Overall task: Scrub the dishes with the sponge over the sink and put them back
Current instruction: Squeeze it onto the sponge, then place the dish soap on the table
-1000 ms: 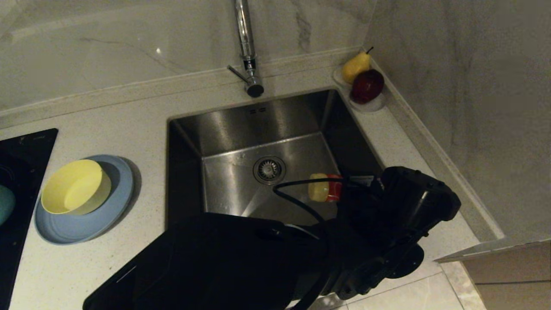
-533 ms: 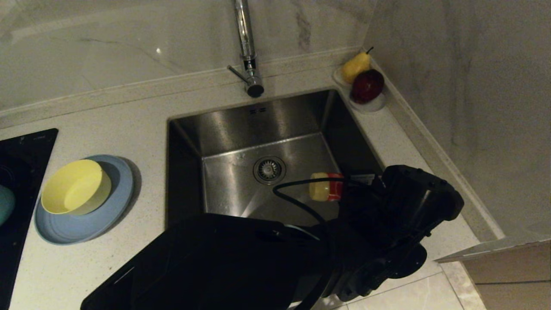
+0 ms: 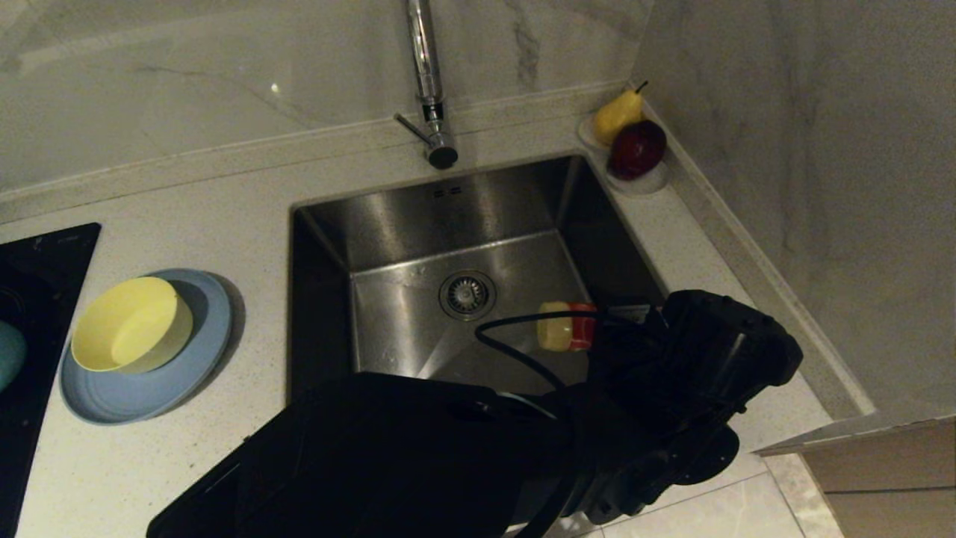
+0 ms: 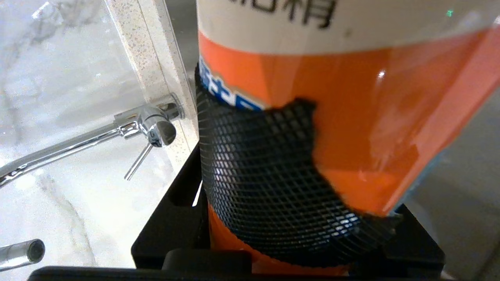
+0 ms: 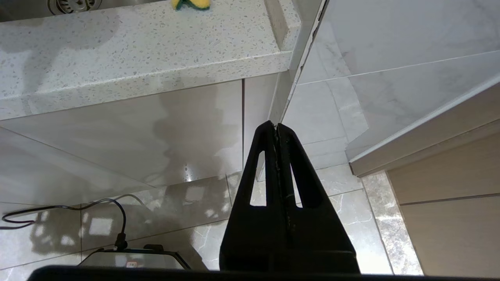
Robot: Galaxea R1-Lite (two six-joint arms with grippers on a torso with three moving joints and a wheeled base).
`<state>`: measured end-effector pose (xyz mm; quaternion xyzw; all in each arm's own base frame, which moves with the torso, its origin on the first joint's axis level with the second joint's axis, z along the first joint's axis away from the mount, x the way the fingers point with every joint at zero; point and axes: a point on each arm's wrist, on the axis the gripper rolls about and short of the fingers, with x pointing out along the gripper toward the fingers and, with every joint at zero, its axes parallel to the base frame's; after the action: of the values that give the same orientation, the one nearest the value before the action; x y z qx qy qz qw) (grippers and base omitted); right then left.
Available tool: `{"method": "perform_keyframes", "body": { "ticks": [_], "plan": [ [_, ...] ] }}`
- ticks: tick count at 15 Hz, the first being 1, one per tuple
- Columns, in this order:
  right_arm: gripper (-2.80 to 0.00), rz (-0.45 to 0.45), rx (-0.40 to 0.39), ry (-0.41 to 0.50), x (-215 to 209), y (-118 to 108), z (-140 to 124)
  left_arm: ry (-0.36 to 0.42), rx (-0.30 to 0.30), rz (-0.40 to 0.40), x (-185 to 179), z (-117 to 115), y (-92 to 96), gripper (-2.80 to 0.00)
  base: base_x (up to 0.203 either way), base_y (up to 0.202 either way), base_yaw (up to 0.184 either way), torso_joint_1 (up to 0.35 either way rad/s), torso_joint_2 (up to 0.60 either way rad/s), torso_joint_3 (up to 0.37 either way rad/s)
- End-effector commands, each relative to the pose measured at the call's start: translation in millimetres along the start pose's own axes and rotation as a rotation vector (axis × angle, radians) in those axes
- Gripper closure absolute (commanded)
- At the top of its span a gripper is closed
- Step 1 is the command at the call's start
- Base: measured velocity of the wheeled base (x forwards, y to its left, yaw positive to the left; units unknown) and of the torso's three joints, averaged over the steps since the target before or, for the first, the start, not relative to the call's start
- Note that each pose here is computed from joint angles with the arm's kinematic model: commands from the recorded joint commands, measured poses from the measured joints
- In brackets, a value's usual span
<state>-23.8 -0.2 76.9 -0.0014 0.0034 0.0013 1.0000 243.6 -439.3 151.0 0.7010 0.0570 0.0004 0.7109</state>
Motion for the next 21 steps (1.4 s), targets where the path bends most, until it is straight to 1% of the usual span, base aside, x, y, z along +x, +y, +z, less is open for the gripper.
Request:
{"method": "perform_keyframes", "body": {
  "ticks": [1, 4, 5, 7, 8, 9, 11, 12, 13, 14, 15, 16, 17, 18, 20, 21],
  "plan": [
    [0.0, 0.001, 0.0, -0.001, -0.1, 0.0, -0.1, 0.007, -0.014, 0.009, -0.6, -0.6, 5.2, 0.0, 0.0, 0.0, 0.0, 0.0, 0.0, 0.0],
    [0.0, 0.001, 0.0, -0.001, -0.1, 0.0, -0.1, 0.005, -0.005, 0.002, 0.3, 0.4, -1.7, 0.0, 0.0, 0.0, 0.0, 0.0, 0.0, 0.0],
    [0.0, 0.001, 0.0, -0.001, -0.1, 0.0, -0.1, 0.002, -0.021, 0.009, -0.4, 1.1, 0.7, 0.0, 0.0, 0.0, 0.0, 0.0, 0.0, 0.0],
    [0.0, 0.001, 0.0, -0.001, -0.1, 0.0, -0.1, -0.002, -0.067, 0.027, 0.1, 1.6, 5.0, 0.0, 0.0, 0.0, 0.0, 0.0, 0.0, 0.0],
    [0.0, 0.001, 0.0, -0.001, -0.1, 0.0, -0.1, -0.006, -0.103, 0.036, -0.1, 1.5, 8.2, 0.0, 0.0, 0.0, 0.0, 0.0, 0.0, 0.0],
    [0.0, 0.001, 0.0, -0.001, -0.1, 0.0, -0.1, -0.009, -0.126, 0.04, -0.6, 1.0, 11.0, 0.0, 0.0, 0.0, 0.0, 0.0, 0.0, 0.0],
    [0.0, 0.001, 0.0, -0.001, -0.1, 0.0, -0.1, -0.053, -0.189, 0.043, -3.6, -2.5, 25.3, 0.0, 0.0, 0.0, 0.0, 0.0, 0.0, 0.0],
    [0.0, 0.001, 0.0, -0.001, -0.1, 0.0, -0.1, -0.064, -0.215, 0.045, -4.2, -3.1, 28.5, 0.0, 0.0, 0.0, 0.0, 0.0, 0.0, 0.0],
    [0.0, 0.001, 0.0, -0.001, -0.1, 0.0, -0.1, -0.084, -0.256, 0.041, -4.7, -3.3, 30.3, 0.0, 0.0, 0.0, 0.0, 0.0, 0.0, 0.0],
    [0.0, 0.001, 0.0, -0.001, -0.1, 0.0, -0.1, -0.125, -0.338, 0.026, -5.1, -3.0, 31.1, 0.0, 0.0, 0.0, 0.0, 0.0, 0.0, 0.0],
    [0.0, 0.001, 0.0, -0.001, -0.1, 0.0, -0.1, -0.172, -0.404, 0.006, -5.2, -2.1, 30.6, 0.0, 0.0, 0.0, 0.0, 0.0, 0.0, 0.0],
    [0.0, 0.001, 0.0, -0.001, -0.1, 0.0, -0.1, -0.201, -0.46, -0.009, -5.3, -1.5, 30.2, 0.0, 0.0, 0.0, 0.0, 0.0, 0.0, 0.0],
    [0.0, 0.001, 0.0, -0.001, -0.1, 0.0, -0.1, -0.217, -0.493, -0.017, -5.7, -1.4, 31.2, 0.0, 0.0, 0.0, 0.0, 0.0, 0.0, 0.0],
    [0.0, 0.001, 0.0, -0.001, -0.1, 0.0, -0.1, -0.219, -0.544, -0.025, -6.7, -2.9, 34.2, 0.0, 0.0, 0.0, 0.0, 0.0, 0.0, 0.0],
    [0.0, 0.001, 0.0, -0.001, -0.1, 0.0, -0.1, -0.219, -0.662, -0.052, -12.4, -11.8, 51.9, 0.0, 0.0, 0.0, 0.0, 0.0, 0.0, 0.0],
    [0.0, 0.001, 0.0, -0.001, -0.1, 0.0, -0.1, -0.234, -0.73, -0.067, -15.5, -16.6, 62.4, 0.0, 0.0, 0.0, 0.0, 0.0, 0.0, 0.0]
  ]
}}
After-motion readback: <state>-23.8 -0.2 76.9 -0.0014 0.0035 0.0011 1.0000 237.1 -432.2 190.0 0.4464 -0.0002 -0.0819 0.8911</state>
